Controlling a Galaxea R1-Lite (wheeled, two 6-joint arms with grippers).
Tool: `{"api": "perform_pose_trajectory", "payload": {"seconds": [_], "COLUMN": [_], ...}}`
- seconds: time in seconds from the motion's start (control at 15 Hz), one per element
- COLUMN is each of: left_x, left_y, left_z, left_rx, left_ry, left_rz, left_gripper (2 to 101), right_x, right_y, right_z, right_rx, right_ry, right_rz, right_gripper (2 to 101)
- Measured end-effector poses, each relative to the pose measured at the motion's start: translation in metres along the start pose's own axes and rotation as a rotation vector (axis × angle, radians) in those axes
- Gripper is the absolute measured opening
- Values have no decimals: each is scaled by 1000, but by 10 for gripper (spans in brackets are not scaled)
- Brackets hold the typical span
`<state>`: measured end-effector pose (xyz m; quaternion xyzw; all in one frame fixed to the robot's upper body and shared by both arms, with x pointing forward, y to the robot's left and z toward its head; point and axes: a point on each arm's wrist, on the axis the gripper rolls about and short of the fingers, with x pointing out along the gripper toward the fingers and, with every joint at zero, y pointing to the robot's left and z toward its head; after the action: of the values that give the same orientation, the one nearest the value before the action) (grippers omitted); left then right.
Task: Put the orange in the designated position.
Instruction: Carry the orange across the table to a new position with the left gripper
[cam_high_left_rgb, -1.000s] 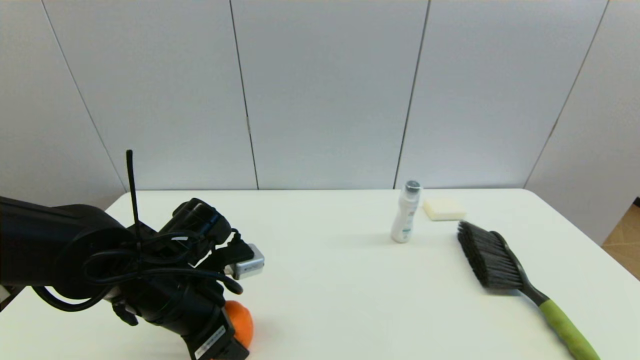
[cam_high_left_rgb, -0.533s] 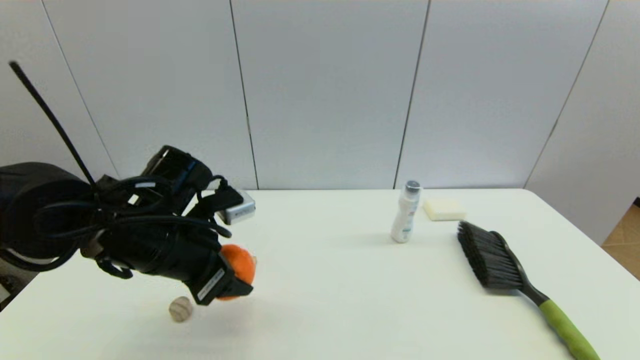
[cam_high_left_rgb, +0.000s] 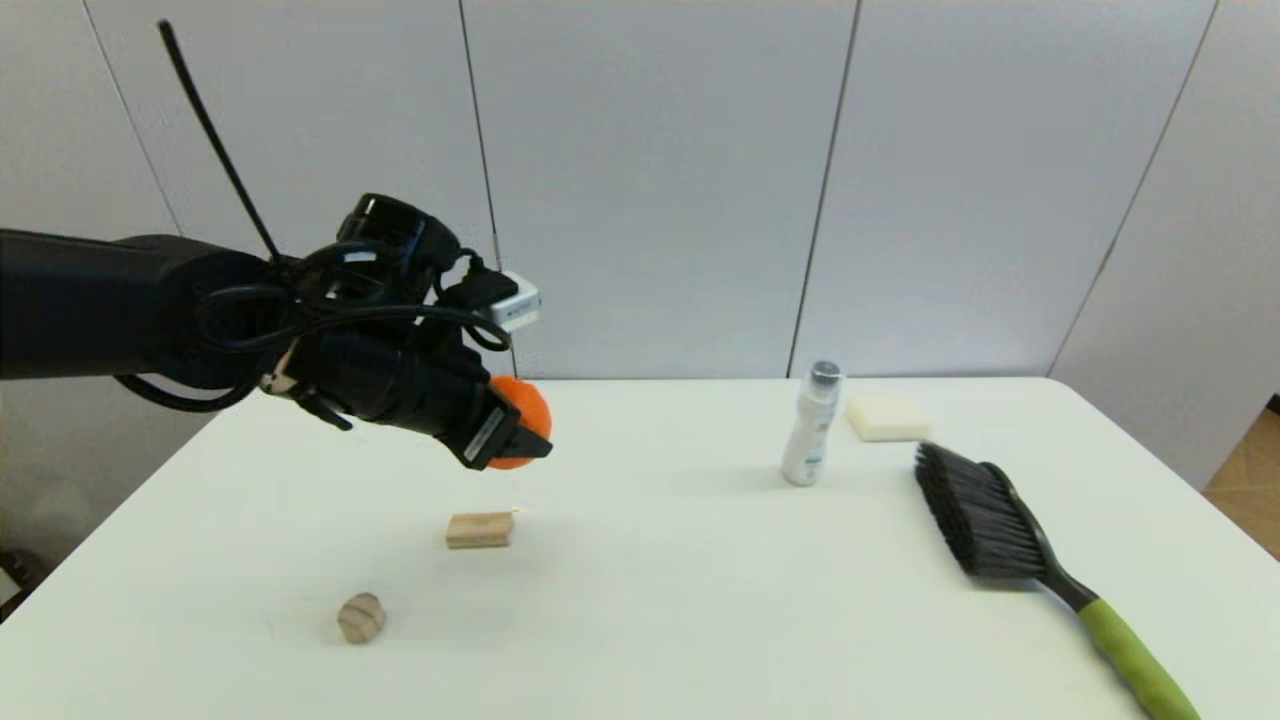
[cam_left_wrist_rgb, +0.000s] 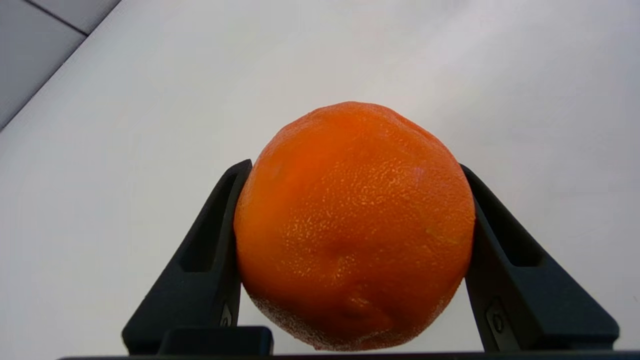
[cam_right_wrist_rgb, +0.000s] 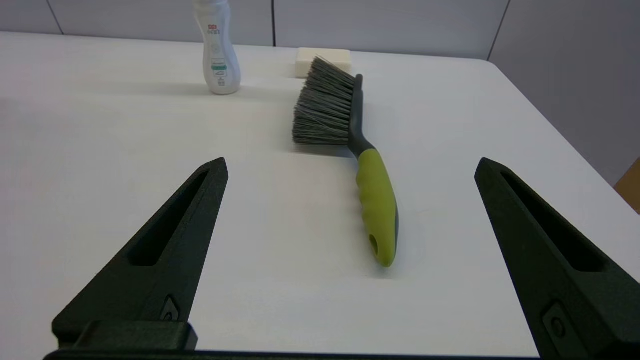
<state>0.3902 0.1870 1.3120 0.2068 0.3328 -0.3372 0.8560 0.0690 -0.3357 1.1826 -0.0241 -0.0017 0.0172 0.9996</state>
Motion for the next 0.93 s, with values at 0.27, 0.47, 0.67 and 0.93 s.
{"api": "perform_pose_trajectory", "payload": {"seconds": [0.27, 0.47, 0.67, 0.93], "left_x": [31, 52, 70, 86], "left_y": [-4, -11, -18, -21], "left_z": [-5, -9, -17, -24], "left_rx": [2, 12, 17, 16], "left_ry": [61, 106, 162, 202], "left_rz": [-40, -73, -104, -119], "left_gripper": [689, 689, 688, 687], "right_x": [0, 0, 0, 0], "right_y": [0, 0, 0, 0], "right_z": [0, 0, 0, 0], "right_rx": [0, 0, 0, 0], "right_ry": [0, 0, 0, 0], "right_rz": [0, 0, 0, 0], "right_gripper": [980, 980, 980, 980]}}
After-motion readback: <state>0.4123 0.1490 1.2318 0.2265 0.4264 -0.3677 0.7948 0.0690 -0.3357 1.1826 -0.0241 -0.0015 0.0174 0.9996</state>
